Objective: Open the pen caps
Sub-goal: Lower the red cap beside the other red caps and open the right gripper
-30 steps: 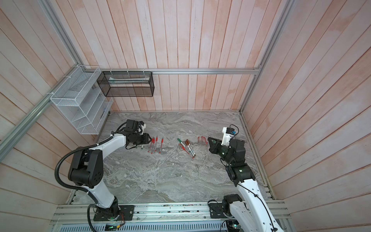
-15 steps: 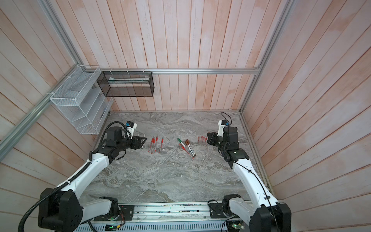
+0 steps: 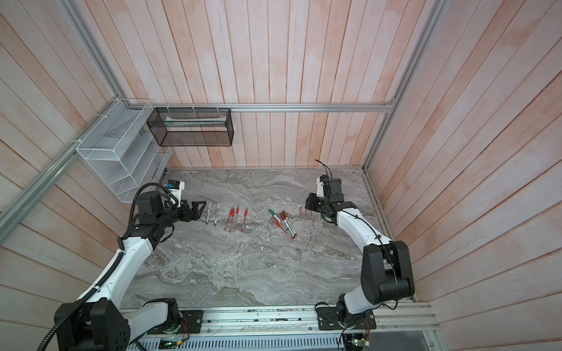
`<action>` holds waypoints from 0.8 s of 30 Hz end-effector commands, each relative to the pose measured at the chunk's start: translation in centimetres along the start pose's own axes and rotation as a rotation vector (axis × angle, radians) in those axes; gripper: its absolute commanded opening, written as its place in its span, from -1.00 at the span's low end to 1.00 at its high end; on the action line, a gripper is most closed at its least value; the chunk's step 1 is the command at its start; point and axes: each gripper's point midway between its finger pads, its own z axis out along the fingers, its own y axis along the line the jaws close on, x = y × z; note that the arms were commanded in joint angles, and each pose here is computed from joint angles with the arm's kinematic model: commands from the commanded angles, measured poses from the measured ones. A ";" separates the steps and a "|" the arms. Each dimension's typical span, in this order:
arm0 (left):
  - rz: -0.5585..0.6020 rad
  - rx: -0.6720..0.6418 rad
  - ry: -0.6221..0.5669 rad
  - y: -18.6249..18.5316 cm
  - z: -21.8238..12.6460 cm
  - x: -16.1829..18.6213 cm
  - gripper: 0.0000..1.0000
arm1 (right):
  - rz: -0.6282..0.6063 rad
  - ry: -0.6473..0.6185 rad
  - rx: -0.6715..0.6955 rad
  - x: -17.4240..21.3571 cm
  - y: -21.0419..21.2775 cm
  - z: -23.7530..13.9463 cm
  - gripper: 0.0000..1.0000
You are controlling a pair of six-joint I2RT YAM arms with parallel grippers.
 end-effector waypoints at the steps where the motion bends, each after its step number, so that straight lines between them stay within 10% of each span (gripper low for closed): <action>1: 0.020 0.025 -0.025 -0.4 -0.4 -0.1 0.98 | -0.056 0.065 0.000 0.6 0.4 2.4 -1.00; 24: -0.006 0.038 -0.022 0.0 -0.6 0.1 1.00 | -0.111 0.355 0.078 5.2 -2.1 12.5 -1.00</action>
